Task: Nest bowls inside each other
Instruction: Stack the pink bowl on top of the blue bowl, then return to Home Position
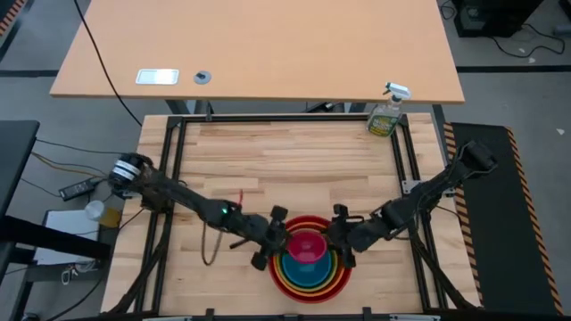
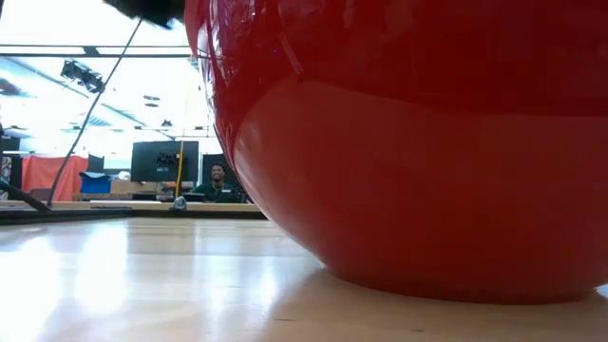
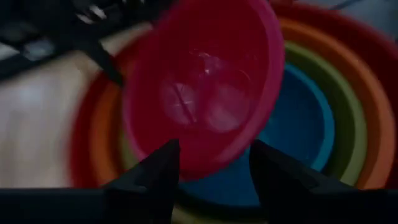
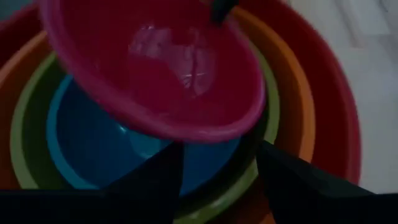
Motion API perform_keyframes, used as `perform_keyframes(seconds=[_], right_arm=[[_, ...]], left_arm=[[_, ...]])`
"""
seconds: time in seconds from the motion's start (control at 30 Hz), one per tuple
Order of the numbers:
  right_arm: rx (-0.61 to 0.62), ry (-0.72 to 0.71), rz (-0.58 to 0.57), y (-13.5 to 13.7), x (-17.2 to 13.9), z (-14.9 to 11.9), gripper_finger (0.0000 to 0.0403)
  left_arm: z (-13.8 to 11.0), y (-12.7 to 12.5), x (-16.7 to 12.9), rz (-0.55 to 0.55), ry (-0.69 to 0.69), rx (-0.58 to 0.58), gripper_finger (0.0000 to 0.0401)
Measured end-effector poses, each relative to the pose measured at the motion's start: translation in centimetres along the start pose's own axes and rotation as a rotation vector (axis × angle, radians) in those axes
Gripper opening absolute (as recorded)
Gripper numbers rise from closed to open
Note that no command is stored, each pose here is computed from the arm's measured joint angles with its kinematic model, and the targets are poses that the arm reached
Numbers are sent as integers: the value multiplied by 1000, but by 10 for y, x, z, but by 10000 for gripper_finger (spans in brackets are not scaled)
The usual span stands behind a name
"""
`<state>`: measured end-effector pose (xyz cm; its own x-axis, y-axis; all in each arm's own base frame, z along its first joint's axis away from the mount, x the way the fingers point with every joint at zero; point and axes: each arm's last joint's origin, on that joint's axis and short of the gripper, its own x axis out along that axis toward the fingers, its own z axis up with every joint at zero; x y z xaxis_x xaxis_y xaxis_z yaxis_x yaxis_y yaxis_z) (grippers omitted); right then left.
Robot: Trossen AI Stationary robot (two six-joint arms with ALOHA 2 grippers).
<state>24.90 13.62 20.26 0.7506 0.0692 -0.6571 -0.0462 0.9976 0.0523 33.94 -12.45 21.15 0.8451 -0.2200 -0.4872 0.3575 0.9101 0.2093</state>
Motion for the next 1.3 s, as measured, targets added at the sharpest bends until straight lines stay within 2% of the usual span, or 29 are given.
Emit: perform_keyframes(seconds=[0.1, 0.17, 0.27, 0.43, 0.57, 0.7, 0.97, 1.1, 1.17, 1.3], right_arm=[[-1, 41, -5, 8, 3, 0, 209], [-14, 80, -9, 13, 5, -3, 209], [-37, 130, -9, 18, 3, -4, 209], [-26, 134, -23, 22, -10, 0, 208], [-26, 110, -24, 22, -17, 3, 208], [0, 129, -20, 19, -25, 3, 208], [10, 76, -14, 18, -39, 9, 208], [-58, 23, -35, 16, -49, 12, 208], [-71, -21, -58, 10, -55, 11, 207], [-60, -103, -17, -9, -69, 9, 201]], left_arm=[[-12, -14, 20, -24, 13, 8, 192], [-10, -18, 25, -18, 25, 18, 192], [-2, -16, 27, -7, 32, 31, 192], [6, -15, 23, -22, 114, 74, 192], [5, -16, 22, -78, 165, 89, 192], [5, -18, 17, -90, 186, 103, 192], [29, -18, -7, -61, 80, 130, 192], [39, -14, -21, -38, 18, 146, 192], [39, -11, -29, -23, -19, 141, 192], [30, -4, -47, 9, -62, 116, 192]])
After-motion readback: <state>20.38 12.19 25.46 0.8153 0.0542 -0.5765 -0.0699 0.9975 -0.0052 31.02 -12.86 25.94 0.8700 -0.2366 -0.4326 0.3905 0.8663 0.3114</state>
